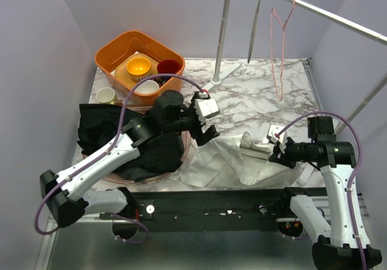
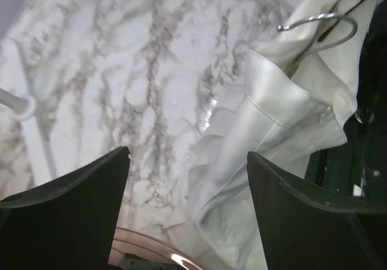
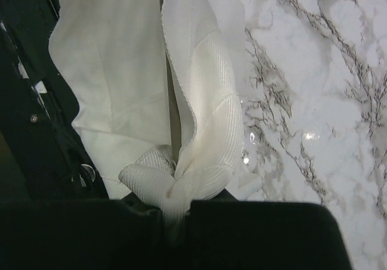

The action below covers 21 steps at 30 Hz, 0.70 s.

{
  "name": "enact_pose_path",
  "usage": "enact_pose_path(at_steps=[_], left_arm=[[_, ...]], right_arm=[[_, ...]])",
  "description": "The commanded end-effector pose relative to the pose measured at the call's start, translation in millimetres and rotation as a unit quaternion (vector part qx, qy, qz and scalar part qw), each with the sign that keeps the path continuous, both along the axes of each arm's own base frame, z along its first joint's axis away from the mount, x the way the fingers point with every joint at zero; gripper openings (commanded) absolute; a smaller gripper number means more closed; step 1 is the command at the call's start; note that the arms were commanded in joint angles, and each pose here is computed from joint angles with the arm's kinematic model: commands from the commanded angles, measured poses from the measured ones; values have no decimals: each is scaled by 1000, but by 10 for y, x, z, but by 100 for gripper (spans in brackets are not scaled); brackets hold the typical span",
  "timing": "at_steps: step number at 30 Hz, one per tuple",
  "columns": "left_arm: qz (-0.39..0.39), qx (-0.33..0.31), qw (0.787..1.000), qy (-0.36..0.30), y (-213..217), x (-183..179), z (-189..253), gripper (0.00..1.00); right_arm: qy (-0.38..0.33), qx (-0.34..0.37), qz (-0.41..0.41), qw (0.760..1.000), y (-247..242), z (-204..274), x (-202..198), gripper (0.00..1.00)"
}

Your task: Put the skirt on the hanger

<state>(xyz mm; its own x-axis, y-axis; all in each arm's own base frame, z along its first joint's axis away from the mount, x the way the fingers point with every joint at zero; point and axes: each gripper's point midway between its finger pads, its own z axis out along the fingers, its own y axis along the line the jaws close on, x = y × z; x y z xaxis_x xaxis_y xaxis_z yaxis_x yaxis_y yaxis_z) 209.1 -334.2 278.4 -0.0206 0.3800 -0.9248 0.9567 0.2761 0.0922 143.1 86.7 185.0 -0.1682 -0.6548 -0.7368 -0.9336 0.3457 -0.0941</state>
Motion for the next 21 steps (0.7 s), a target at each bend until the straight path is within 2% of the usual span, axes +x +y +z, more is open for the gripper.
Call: enact_pose_path(at_steps=[1, 3, 6, 7, 9, 10, 11, 12, 14, 15, 17, 18, 20, 21], left_arm=[[3, -61, 997, -45, 198, -82, 297, 98], [-31, -79, 995, -61, 160, -178, 374, 98], [-129, -102, 983, -82, -32, -381, 506, 98], [-171, -118, 974, -93, -99, -479, 688, 98], [-210, -101, 968, -93, -247, -461, 634, 98], [-224, -110, 962, -113, -304, -455, 842, 98], [-251, -112, 955, -110, -370, -512, 872, 98], [-269, -89, 954, -94, -466, -482, 699, 97], [-293, -90, 946, -100, -586, -524, 823, 97], [-310, -66, 945, -79, -675, -547, 622, 95], [-331, -60, 939, -73, -766, -612, 641, 93], [-345, -35, 937, -39, -821, -687, 438, 90], [-346, -23, 937, -41, -896, -698, 418, 84], [-343, 3, 939, -24, -928, -694, 253, 75]], right_arm=[[16, -13, -85, 996, -135, -19, -4, 1], [20, -17, -97, 995, -160, -21, -13, 1], [22, -10, -78, 997, -113, -5, -87, 1], [22, -10, -74, 997, -107, -1, -98, 1], [20, -8, -67, 998, -95, 5, -103, 1], [19, -7, -64, 998, -89, 11, -106, 1], [19, -5, -60, 998, -77, 11, -111, 1], [18, -3, -59, 998, -70, 24, -109, 0], [15, 0, -55, 998, -56, 43, -116, 1], [12, 2, -54, 998, -49, 53, -114, 1], [10, 4, -51, 999, -42, 55, -117, 1], [10, 4, -50, 999, -41, 48, -116, 1], [8, 4, -49, 999, -39, 45, -118, 1], [10, 4, -48, 999, -36, 35, -119, 1]])
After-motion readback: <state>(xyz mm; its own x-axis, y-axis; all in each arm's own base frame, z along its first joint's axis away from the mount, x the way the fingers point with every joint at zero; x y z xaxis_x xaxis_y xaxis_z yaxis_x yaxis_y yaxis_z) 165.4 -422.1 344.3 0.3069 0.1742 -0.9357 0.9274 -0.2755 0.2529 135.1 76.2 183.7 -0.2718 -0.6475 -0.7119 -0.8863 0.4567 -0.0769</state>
